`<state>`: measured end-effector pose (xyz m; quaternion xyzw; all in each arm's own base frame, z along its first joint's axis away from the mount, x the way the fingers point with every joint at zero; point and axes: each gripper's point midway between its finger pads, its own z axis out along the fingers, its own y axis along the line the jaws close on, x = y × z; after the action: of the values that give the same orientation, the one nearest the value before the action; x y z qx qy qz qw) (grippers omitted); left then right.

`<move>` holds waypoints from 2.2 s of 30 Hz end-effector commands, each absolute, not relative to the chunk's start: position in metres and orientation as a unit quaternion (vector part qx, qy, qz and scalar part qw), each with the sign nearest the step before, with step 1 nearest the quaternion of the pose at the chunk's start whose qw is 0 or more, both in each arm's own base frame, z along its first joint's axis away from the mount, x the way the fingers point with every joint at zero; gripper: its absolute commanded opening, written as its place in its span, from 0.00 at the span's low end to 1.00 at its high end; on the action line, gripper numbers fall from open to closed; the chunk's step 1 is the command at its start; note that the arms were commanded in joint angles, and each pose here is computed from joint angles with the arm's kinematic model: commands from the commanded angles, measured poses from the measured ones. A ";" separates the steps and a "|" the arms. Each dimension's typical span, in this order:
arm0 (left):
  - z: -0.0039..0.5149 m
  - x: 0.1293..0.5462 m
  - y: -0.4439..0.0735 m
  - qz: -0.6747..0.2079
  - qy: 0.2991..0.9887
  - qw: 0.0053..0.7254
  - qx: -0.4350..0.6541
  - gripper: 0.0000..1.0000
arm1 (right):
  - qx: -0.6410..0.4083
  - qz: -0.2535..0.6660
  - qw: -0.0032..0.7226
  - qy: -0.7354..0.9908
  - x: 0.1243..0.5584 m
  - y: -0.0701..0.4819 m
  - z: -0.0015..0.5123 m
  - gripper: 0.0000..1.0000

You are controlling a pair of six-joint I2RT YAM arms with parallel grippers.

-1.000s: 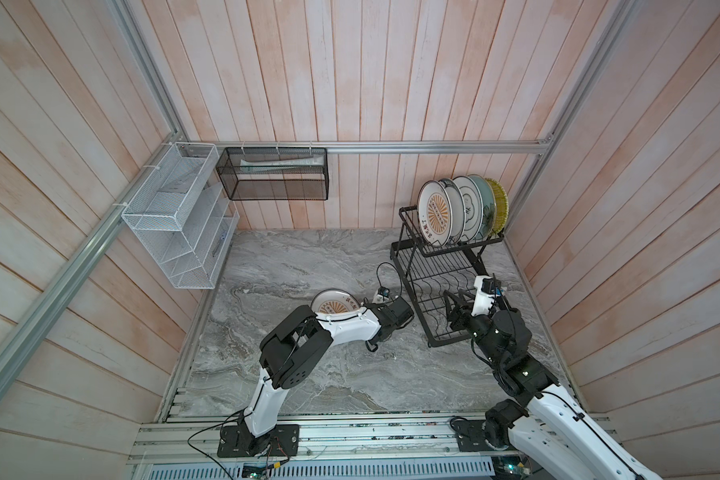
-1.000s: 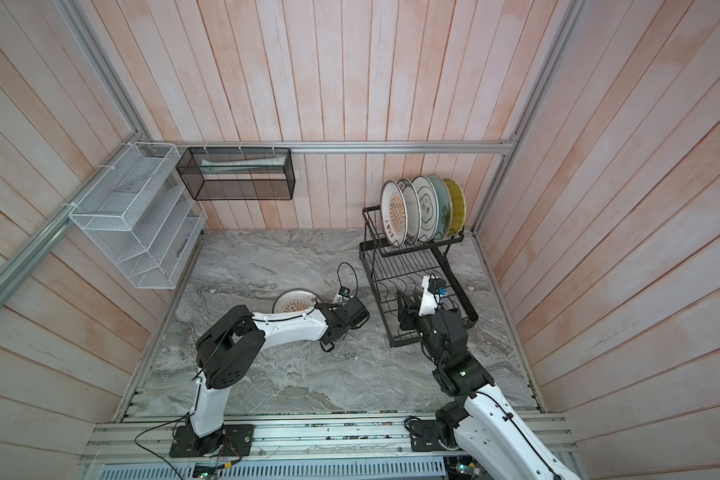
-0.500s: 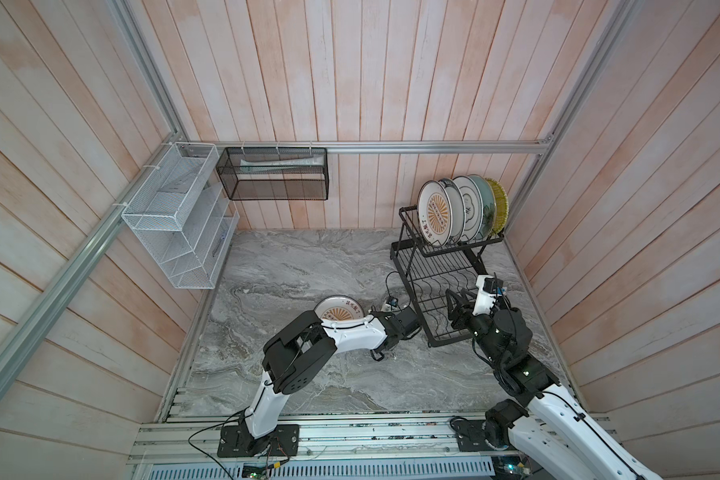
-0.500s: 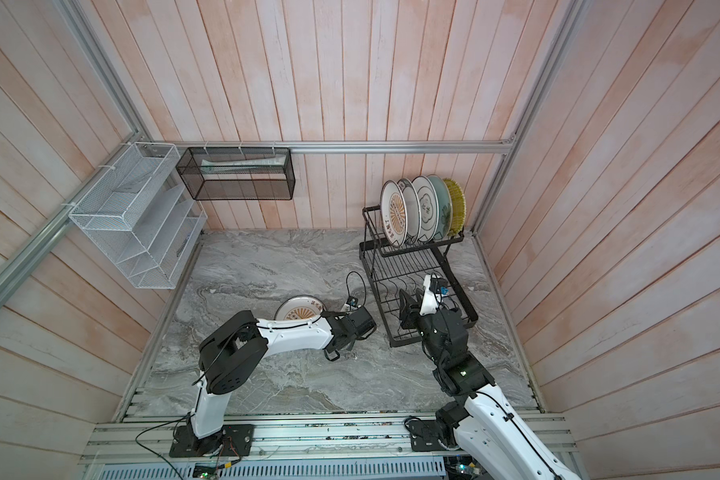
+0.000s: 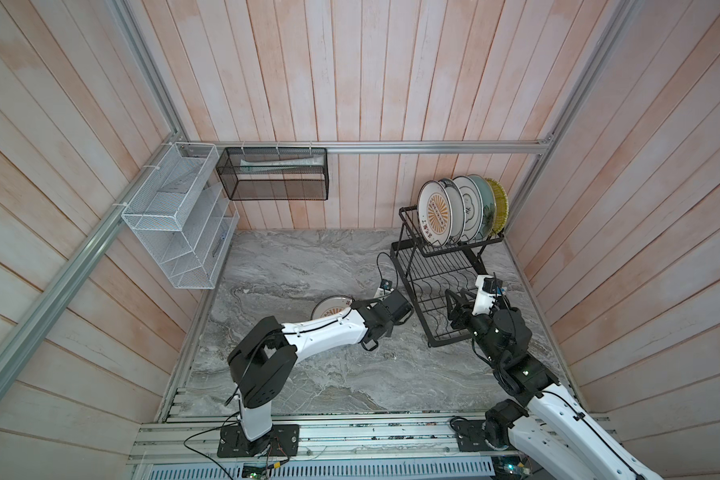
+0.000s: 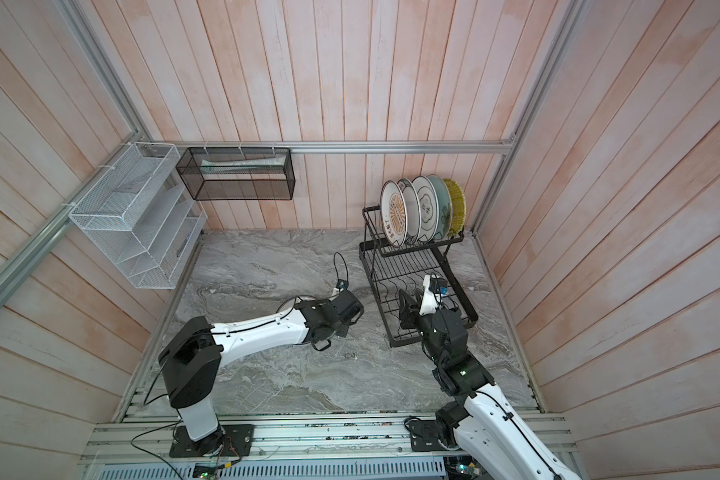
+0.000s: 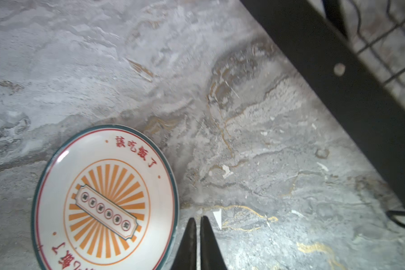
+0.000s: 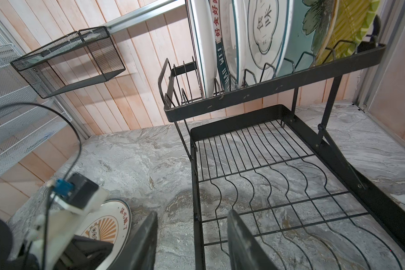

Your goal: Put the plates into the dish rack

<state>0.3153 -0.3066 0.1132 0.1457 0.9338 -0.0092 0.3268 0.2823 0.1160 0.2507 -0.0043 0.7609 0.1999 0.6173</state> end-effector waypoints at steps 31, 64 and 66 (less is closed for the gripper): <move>0.080 0.310 -0.108 -0.199 0.926 0.300 -0.113 0.25 | -0.087 0.414 0.301 0.855 0.299 0.319 0.103 0.52; 0.074 0.315 -0.102 -0.179 0.934 0.288 -0.115 0.25 | -0.018 0.472 0.171 0.864 0.314 0.355 0.027 0.36; 0.074 0.315 -0.102 -0.180 0.933 0.288 -0.117 0.25 | -0.014 0.483 0.164 0.860 0.313 0.359 0.026 0.35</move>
<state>0.3089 -0.1027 0.0685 -0.1176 0.9362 -0.1793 0.2787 0.3161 0.3562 0.0336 -0.0284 0.8650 0.4661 0.1835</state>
